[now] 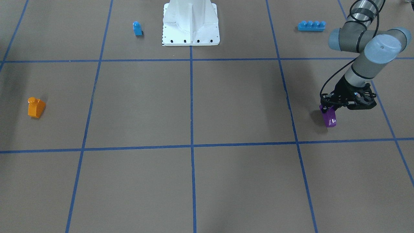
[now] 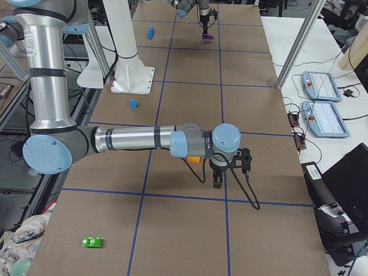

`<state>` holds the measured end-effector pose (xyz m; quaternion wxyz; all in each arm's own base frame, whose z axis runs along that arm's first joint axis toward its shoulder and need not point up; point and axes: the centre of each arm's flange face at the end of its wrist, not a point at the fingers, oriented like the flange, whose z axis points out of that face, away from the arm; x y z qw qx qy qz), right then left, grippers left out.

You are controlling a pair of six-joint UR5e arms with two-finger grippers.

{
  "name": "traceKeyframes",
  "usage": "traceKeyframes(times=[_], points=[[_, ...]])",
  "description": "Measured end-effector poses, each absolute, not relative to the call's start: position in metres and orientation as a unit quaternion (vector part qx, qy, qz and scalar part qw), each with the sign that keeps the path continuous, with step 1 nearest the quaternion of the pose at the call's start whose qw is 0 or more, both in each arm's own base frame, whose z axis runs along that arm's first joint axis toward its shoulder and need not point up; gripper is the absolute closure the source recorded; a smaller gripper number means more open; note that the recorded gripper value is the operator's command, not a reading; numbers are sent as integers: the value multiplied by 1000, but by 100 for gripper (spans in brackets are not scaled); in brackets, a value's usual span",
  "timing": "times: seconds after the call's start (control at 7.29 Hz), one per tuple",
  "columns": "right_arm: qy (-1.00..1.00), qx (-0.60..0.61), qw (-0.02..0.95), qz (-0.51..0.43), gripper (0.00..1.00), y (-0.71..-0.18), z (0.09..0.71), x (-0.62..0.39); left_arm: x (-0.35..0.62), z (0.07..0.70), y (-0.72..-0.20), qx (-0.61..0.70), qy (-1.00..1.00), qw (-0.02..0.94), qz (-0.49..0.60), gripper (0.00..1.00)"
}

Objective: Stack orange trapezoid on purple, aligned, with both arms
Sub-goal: 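Carry the purple block with the left gripper to the table center and release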

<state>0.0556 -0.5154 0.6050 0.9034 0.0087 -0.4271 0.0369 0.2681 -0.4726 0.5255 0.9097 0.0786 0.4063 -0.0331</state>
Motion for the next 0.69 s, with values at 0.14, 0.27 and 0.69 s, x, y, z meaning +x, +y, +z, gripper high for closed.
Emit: traceKeyframes(times=[0.14, 0.27, 0.69], points=[[-428, 5, 902, 44, 0, -516, 605, 55, 271, 492, -479, 96, 409, 907, -12, 100], [-431, 3, 901, 47, 0, -515, 604, 55, 288, 441, -497, 110, 413, 904, 6, 100], [-438, 1, 898, 49, 0, -515, 603, 53, 394, 298, -509, 155, 421, 891, 65, 100]])
